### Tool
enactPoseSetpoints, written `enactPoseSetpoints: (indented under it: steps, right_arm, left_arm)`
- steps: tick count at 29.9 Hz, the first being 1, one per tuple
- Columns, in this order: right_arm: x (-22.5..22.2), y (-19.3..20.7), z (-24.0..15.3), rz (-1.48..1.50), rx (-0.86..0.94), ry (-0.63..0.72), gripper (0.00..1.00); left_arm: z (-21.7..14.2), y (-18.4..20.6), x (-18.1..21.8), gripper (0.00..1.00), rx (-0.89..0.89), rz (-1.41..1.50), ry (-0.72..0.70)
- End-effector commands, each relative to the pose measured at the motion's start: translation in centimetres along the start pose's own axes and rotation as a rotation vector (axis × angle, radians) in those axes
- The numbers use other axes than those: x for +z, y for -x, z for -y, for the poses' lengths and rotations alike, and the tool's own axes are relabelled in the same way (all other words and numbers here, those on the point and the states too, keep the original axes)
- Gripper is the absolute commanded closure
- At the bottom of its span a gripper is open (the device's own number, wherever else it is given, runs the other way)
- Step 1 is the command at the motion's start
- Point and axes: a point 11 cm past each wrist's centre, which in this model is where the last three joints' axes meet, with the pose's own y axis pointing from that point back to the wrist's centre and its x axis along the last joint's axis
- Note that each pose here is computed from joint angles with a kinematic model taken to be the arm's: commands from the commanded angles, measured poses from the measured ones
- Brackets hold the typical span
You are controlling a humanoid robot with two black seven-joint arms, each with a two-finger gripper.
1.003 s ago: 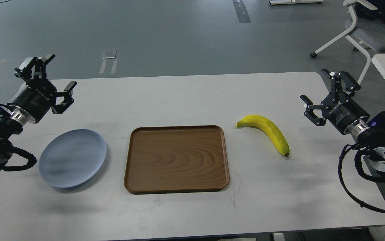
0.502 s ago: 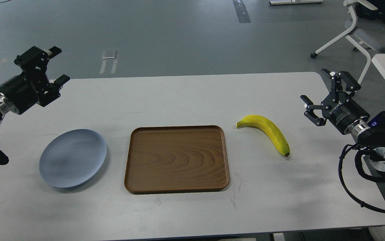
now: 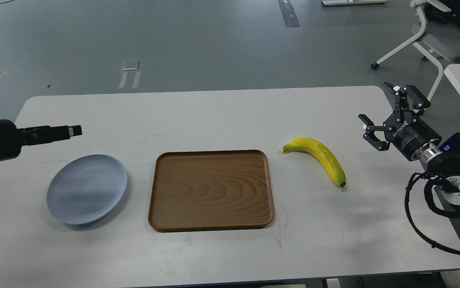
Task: Place banana on plate with both arms
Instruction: 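Lower the left gripper and grasp the plate's rim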
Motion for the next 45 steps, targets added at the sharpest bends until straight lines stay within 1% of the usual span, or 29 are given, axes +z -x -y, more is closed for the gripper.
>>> enactPoseSetpoints:
  steps: [1, 2, 3, 5, 10, 17, 22, 26, 28, 29, 32, 34, 35, 37, 39, 40, 41, 43, 44, 45]
  right_arm:
    - [0.1, -0.1, -0.1, -0.001, 0.002, 0.003, 0.00]
    - [0.2, 0.0, -0.1, 0.001, -0.001, 0.005, 0.00]
    - [0.2, 0.0, -0.1, 0.001, -0.001, 0.005, 0.00]
    - [0.2, 0.0, -0.1, 0.000, 0.001, 0.005, 0.00]
    - [0.2, 0.0, 0.0, -0.003, -0.001, 0.005, 0.00]
    - [0.1, 0.0, -0.1, -0.004, 0.000, 0.003, 0.00]
    - [0.1, -0.1, -0.1, -0.004, 0.002, 0.004, 0.00]
    - [0.1, -0.1, -0.1, -0.003, 0.001, 0.005, 0.00]
    - [0.1, -0.1, -0.1, -0.003, 0.001, 0.005, 0.00]
    - [0.1, -0.1, -0.1, -0.003, 0.001, 0.005, 0.00]
    - [0.2, -0.1, -0.2, -0.003, 0.001, 0.007, 0.00]
    - [0.2, -0.1, -0.2, -0.003, 0.001, 0.007, 0.00]
    - [0.2, -0.1, -0.2, -0.003, 0.001, 0.007, 0.00]
    - [0.2, -0.2, -0.2, -0.004, 0.003, 0.008, 0.00]
    - [0.3, -0.1, -0.2, -0.003, 0.002, 0.008, 0.00]
    - [0.3, -0.1, -0.2, -0.003, 0.002, 0.008, 0.00]
    - [0.3, -0.1, -0.2, -0.003, 0.002, 0.008, 0.00]
    - [0.3, -0.1, -0.2, -0.003, 0.002, 0.008, 0.00]
    - [0.3, -0.1, -0.2, -0.004, 0.002, 0.009, 0.00]
    - [0.3, -0.1, -0.2, -0.004, 0.002, 0.009, 0.00]
  left_arm:
    - [-0.5, 3.8, -3.4, 0.00, -0.043, 0.104, -0.111]
    - [-0.6, 4.9, -4.4, 0.00, -0.058, 0.120, -0.139]
    - [-0.6, 4.9, -4.4, 0.00, -0.058, 0.121, -0.140]
    - [-0.6, 6.4, -5.8, 0.00, -0.085, 0.112, -0.180]
    - [0.4, 6.5, -5.4, 0.02, -0.049, 0.020, -0.158]
    - [2.8, 8.0, -5.1, 0.06, -0.050, -0.068, -0.149]
    - [3.0, 9.2, -5.4, 0.09, -0.063, -0.100, -0.161]
    - [3.6, 9.6, -5.0, 0.13, -0.070, -0.106, -0.150]
    - [3.9, 9.7, -4.8, 0.18, -0.071, -0.107, -0.144]
    - [3.9, 9.7, -4.8, 0.18, -0.071, -0.107, -0.144]
    - [4.5, 9.9, -4.3, 0.24, -0.073, -0.111, -0.130]
    - [4.6, 9.9, -4.2, 0.31, -0.073, -0.111, -0.127]
    - [4.6, 9.9, -4.2, 0.31, -0.073, -0.111, -0.127]
    - [4.6, 10.1, -4.2, 0.36, -0.076, -0.112, -0.126]
    - [4.6, 10.3, -4.2, 0.45, -0.080, -0.114, -0.127]
    - [4.6, 10.3, -4.2, 0.48, -0.082, -0.115, -0.128]
    - [4.6, 10.3, -4.2, 0.55, -0.082, -0.115, -0.128]
    - [4.6, 10.3, -4.2, 0.60, -0.082, -0.115, -0.128]
    - [4.7, 10.3, -4.1, 0.67, -0.082, -0.116, -0.125]
    - [4.8, 10.4, -4.1, 0.78, -0.084, -0.115, -0.124]
